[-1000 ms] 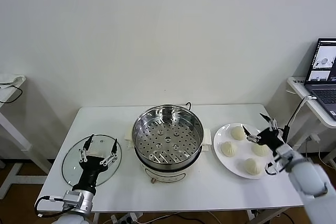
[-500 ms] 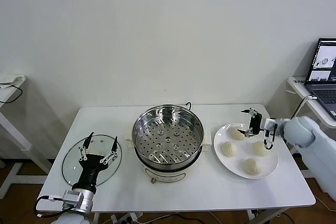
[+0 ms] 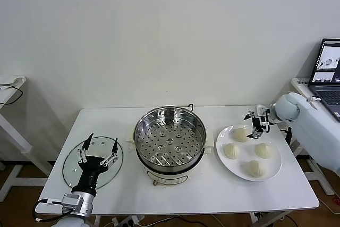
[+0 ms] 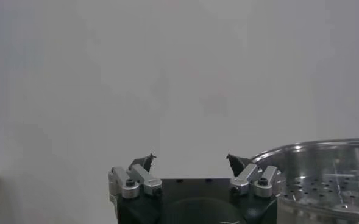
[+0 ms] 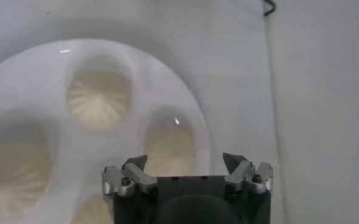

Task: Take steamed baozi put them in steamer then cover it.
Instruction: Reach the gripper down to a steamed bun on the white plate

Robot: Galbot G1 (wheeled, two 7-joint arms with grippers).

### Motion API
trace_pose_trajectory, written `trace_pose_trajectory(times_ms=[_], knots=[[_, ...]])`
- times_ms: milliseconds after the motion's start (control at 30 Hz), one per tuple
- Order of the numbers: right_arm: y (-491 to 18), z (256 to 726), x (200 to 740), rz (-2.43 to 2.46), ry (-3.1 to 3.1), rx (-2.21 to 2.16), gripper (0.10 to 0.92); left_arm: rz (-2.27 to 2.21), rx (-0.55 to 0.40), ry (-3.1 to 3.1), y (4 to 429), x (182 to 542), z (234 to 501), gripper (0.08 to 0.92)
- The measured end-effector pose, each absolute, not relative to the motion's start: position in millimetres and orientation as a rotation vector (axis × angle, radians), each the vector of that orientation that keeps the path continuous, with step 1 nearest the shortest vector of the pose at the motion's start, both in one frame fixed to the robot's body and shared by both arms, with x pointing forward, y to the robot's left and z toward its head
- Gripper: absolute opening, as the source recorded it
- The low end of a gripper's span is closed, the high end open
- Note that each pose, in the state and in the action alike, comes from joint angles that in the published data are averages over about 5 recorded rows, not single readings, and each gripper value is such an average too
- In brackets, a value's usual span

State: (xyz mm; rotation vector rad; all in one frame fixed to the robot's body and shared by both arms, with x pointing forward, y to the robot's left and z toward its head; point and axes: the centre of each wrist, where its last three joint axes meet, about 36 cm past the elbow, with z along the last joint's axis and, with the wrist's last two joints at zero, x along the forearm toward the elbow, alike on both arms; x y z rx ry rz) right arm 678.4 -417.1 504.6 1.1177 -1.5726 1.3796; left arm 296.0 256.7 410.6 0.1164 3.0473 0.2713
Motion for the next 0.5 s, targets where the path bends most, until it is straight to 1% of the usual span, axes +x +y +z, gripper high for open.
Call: trace_pose_trajectory(times_ms=[500], knots=[[-403.3, 477.9, 695.3, 1.356, -1.486, 1.104, 0.823, 0.270, 0.121, 3.038, 253.1, 290.3, 415.0, 0.823]])
